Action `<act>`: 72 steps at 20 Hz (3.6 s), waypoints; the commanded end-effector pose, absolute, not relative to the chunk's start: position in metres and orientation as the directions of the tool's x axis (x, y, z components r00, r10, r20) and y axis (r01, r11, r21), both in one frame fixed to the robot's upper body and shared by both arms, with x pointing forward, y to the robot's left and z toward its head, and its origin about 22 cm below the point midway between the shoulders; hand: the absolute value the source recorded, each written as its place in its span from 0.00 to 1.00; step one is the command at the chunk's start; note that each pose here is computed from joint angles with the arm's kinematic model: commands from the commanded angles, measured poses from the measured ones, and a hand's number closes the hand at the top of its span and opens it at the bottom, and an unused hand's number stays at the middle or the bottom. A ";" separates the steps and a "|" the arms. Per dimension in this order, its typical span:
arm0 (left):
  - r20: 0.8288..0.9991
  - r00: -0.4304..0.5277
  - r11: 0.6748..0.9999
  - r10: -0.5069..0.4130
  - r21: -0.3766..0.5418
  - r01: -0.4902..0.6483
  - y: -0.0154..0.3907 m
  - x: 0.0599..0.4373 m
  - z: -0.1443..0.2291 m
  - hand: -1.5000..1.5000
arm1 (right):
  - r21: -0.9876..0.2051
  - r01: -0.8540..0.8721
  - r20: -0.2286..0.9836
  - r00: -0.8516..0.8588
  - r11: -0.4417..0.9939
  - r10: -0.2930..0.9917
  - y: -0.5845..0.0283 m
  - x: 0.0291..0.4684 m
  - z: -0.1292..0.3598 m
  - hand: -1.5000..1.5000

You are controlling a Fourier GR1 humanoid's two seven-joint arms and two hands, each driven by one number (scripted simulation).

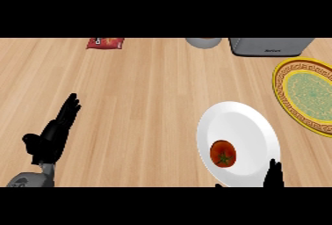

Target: Pick the tomato from the plate and place it in the plate

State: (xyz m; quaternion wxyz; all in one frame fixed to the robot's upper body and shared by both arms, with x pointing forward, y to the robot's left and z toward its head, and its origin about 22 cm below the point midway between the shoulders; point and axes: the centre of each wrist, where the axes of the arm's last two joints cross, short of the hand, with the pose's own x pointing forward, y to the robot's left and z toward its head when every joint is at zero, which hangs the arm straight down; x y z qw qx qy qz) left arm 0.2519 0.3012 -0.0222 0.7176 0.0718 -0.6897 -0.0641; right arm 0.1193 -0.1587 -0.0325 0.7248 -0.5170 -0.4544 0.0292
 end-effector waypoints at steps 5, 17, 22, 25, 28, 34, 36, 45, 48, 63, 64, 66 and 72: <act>0.983 0.038 0.984 -0.178 0.178 0.000 0.291 0.256 -0.015 0.50 | -0.843 0.302 0.517 0.680 0.445 0.520 -0.138 0.170 0.009 0.00; 0.980 0.058 0.982 -0.191 0.191 -0.002 0.293 0.245 -0.018 0.50 | -0.871 0.285 0.465 0.742 0.400 0.482 -0.145 0.201 -0.021 0.00; 0.979 0.049 0.979 -0.200 0.201 -0.012 0.291 0.259 -0.025 0.50 | -0.855 0.199 0.471 0.686 0.479 0.555 -0.164 0.192 -0.023 1.00; 0.981 0.041 0.982 -0.191 0.190 0.012 0.304 0.249 -0.019 0.50 | -0.865 0.207 0.463 0.678 0.457 0.571 -0.155 0.193 -0.035 1.00; 0.980 0.045 0.981 -0.195 0.195 -0.006 0.298 0.248 -0.021 0.50 | -0.859 0.227 0.486 0.644 0.459 0.591 -0.142 0.216 -0.033 1.00; 0.981 0.055 0.982 -0.186 0.187 -0.009 0.303 0.249 -0.024 0.50 | -0.898 0.194 0.425 0.619 0.395 0.661 -0.259 0.178 -0.026 1.00; 0.982 0.062 0.983 -0.178 0.180 -0.037 0.309 0.245 -0.027 0.50 | -0.937 0.115 0.322 0.650 0.329 0.688 -0.301 0.163 -0.028 1.00; 0.981 0.072 0.982 -0.179 0.183 -0.054 0.311 0.235 -0.033 0.50 | -0.962 0.167 0.273 0.539 0.217 0.797 -0.446 0.157 0.042 1.00; 0.982 0.076 0.983 -0.172 0.176 -0.057 0.310 0.239 -0.035 0.50 | -0.949 0.202 0.309 0.456 0.241 0.835 -0.488 0.145 0.071 1.00; 0.979 0.057 0.981 -0.194 0.195 -0.007 0.308 0.243 -0.028 0.50 | -0.822 0.499 0.441 0.252 0.275 0.861 -0.610 0.116 0.168 1.00; 0.981 0.052 0.983 -0.185 0.185 0.001 0.312 0.252 -0.021 0.50 | -0.828 0.486 0.440 0.254 0.280 0.861 -0.595 0.135 0.151 1.00; 0.979 0.053 0.980 -0.197 0.198 -0.015 0.296 0.266 -0.031 0.50 | -0.823 0.479 0.455 0.234 0.306 0.859 -0.609 0.137 0.172 1.00; 0.977 0.050 0.978 -0.208 0.209 -0.010 0.318 0.267 -0.018 0.50 | -0.838 0.435 0.451 0.216 0.328 0.866 -0.590 0.189 0.179 1.00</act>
